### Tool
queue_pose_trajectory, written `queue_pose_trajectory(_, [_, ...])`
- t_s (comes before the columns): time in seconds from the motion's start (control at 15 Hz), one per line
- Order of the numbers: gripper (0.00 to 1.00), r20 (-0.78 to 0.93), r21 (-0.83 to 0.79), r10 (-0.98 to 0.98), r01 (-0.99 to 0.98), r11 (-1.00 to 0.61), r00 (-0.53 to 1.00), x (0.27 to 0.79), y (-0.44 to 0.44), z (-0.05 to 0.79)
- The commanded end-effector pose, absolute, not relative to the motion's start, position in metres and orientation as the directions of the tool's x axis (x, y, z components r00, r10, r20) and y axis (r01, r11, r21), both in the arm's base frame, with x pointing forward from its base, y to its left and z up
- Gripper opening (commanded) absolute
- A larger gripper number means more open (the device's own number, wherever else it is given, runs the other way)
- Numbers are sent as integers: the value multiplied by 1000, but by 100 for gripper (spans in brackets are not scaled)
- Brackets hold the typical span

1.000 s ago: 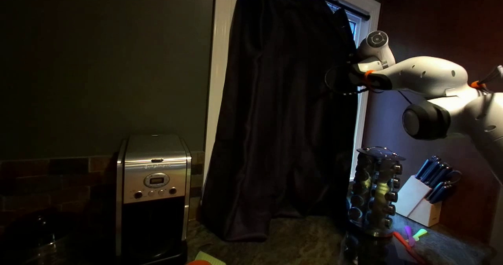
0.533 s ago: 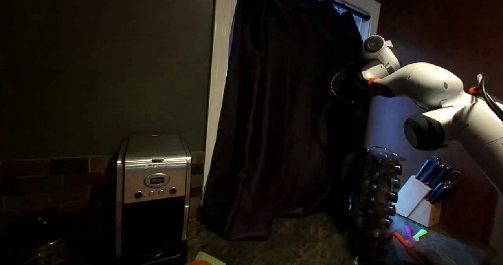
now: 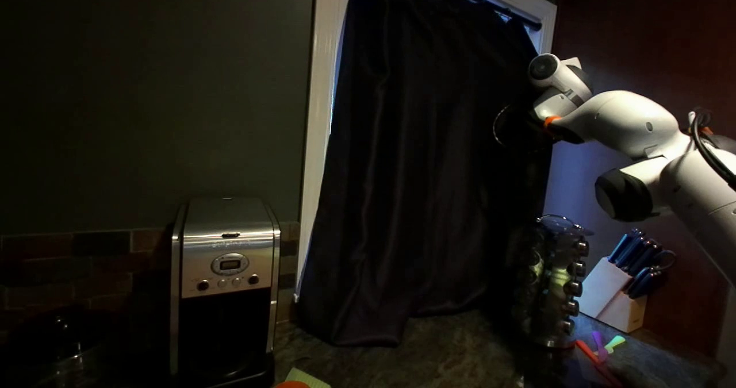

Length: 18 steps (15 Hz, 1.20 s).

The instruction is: Draw the curtain closed

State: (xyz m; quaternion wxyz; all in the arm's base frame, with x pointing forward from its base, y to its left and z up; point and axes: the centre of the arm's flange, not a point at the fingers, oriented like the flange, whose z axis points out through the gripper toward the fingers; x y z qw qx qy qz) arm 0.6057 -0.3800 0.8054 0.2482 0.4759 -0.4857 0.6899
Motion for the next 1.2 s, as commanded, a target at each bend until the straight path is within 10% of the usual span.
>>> queue_pose_trajectory(0.0, [2, 901, -428, -111, -812, -397, -420, 606, -380, 805])
queue_pose_trajectory(1.13, [0, 973, -159, 134, -967, -199, -188, 658, -402, 759])
